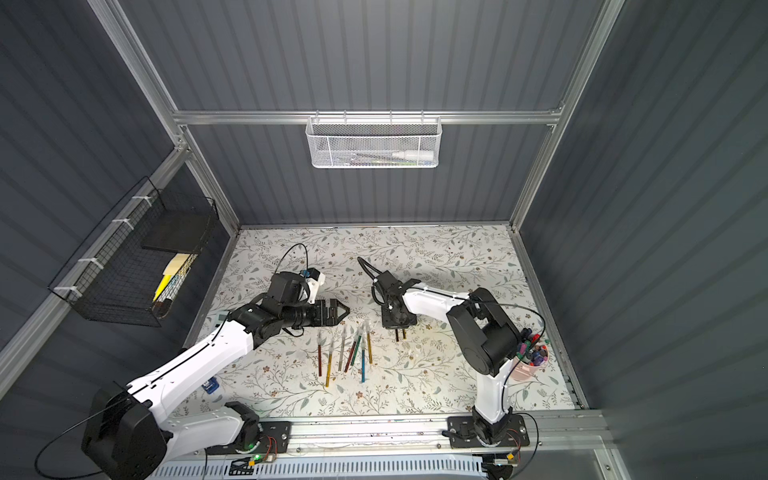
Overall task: Remove protective caps from carving knives
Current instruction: Place the carving knife at the center of the board.
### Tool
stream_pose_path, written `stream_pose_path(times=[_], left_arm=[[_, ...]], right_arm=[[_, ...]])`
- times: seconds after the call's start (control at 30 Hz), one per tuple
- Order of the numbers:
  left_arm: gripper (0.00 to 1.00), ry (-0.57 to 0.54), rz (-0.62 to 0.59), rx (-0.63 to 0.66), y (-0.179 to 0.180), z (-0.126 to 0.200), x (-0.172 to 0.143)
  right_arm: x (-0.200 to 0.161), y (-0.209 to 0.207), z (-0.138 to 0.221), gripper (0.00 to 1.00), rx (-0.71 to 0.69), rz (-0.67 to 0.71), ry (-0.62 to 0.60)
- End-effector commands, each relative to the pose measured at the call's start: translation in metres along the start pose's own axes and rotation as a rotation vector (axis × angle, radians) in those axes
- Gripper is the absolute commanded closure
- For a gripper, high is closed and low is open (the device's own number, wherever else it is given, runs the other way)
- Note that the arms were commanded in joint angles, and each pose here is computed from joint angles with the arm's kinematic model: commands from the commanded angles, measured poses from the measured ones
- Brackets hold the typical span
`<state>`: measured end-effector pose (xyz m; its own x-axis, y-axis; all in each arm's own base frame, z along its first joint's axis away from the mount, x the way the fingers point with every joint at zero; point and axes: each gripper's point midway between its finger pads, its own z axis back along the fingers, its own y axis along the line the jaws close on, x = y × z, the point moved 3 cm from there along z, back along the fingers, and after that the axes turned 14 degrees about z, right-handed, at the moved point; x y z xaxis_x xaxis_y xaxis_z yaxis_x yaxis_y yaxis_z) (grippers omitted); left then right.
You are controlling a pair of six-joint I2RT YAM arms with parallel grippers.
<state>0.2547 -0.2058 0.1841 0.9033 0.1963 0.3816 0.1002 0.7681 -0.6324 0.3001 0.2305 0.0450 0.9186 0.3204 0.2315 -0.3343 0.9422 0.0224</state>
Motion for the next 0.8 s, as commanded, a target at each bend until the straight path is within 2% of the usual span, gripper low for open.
stream_pose_path(times=[0.0,0.37,0.63,0.77], left_arm=[[0.00,-0.002,0.002,0.007,0.003,0.004,-0.003],[0.00,-0.002,0.000,0.004,0.001,0.003,-0.001],[0.02,0.018,0.028,0.014,0.008,-0.005,-0.005],[0.03,0.061,0.074,0.020,0.015,-0.012,-0.018]], right_arm=[[-0.003,-0.003,-0.005,0.82,-0.025,0.000,0.030],[0.013,0.000,0.015,0.80,-0.014,0.010,-0.015],[0.025,0.000,0.052,0.79,-0.006,0.026,-0.086],[0.019,0.005,0.076,0.78,0.063,0.048,-0.140]])
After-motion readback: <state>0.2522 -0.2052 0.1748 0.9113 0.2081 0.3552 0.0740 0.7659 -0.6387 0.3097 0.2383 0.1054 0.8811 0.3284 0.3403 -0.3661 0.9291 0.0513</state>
